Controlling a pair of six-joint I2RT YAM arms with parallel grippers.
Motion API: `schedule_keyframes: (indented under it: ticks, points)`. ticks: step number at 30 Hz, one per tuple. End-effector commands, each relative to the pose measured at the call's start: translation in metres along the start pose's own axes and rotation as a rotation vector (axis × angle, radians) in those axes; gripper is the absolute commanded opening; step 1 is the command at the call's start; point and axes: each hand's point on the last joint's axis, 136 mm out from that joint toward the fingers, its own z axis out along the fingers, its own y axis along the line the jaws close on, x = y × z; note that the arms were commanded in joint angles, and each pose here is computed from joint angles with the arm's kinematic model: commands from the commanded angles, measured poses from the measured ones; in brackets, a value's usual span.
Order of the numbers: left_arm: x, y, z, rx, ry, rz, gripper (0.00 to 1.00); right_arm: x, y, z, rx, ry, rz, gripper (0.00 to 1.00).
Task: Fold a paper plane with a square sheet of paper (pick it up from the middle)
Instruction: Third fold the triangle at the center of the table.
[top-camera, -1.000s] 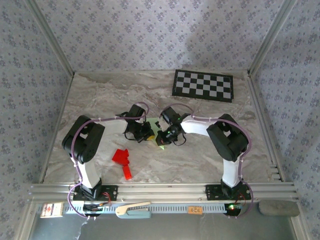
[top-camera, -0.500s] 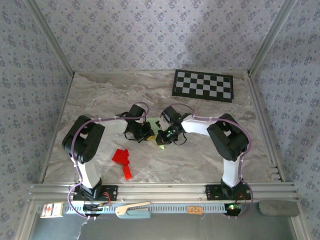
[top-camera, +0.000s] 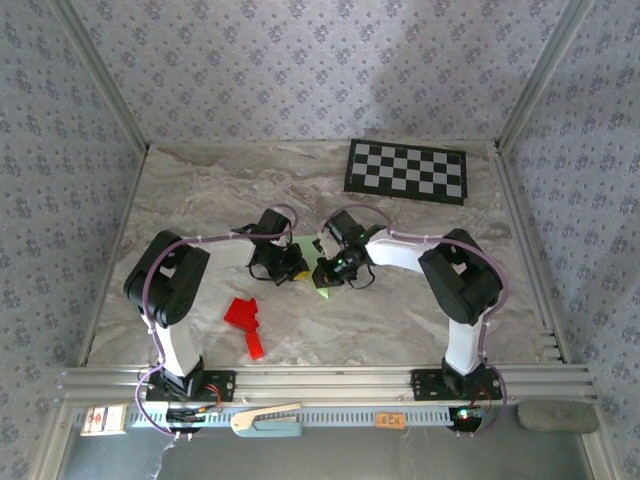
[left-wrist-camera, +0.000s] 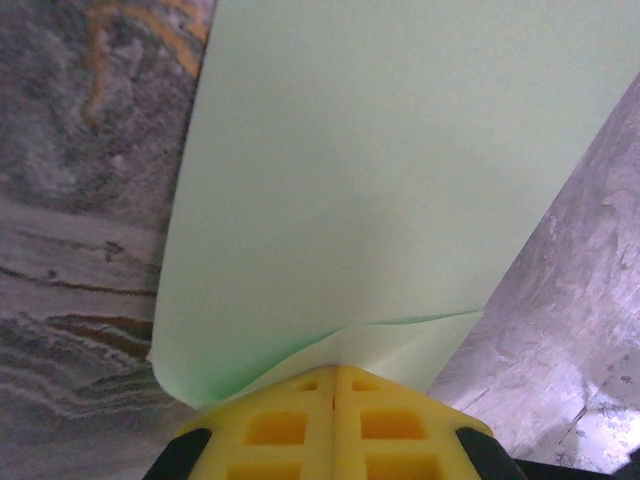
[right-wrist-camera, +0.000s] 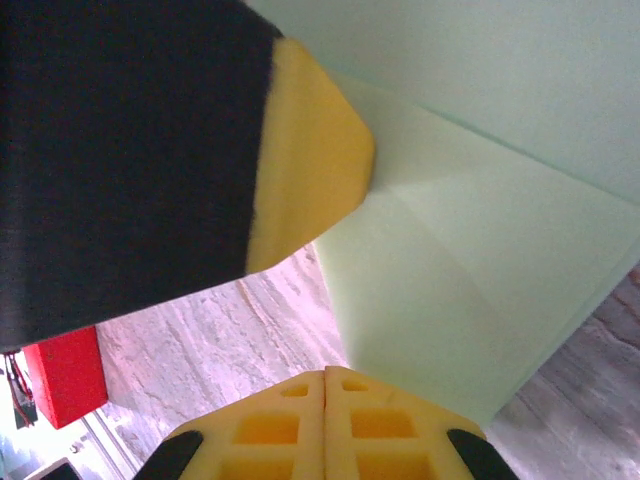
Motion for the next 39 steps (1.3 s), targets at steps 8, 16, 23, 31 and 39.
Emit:
schedule_keyframes:
  ticks: [8, 16, 23, 31, 39]
  points:
    - [0.003, 0.041, 0.013, -0.142, 0.001, -0.051, 0.04, 0.020, -0.014, 0.017, 0.036, 0.080, 0.038, 0.07]
    - [-0.004, 0.004, -0.002, -0.036, -0.016, -0.007, 0.05, 0.031, -0.028, 0.025, 0.068, 0.123, 0.055, 0.07]
    - [-0.013, -0.032, -0.033, 0.083, -0.075, 0.076, 0.09, 0.033, -0.035, 0.025, 0.074, 0.126, 0.068, 0.06]
    - [-0.001, -0.020, -0.025, 0.089, -0.042, 0.096, 0.11, 0.032, -0.035, 0.025, 0.071, 0.126, 0.068, 0.06]
    - [0.001, -0.007, -0.007, 0.025, -0.014, 0.116, 0.09, 0.031, -0.034, 0.024, 0.071, 0.127, 0.070, 0.06]
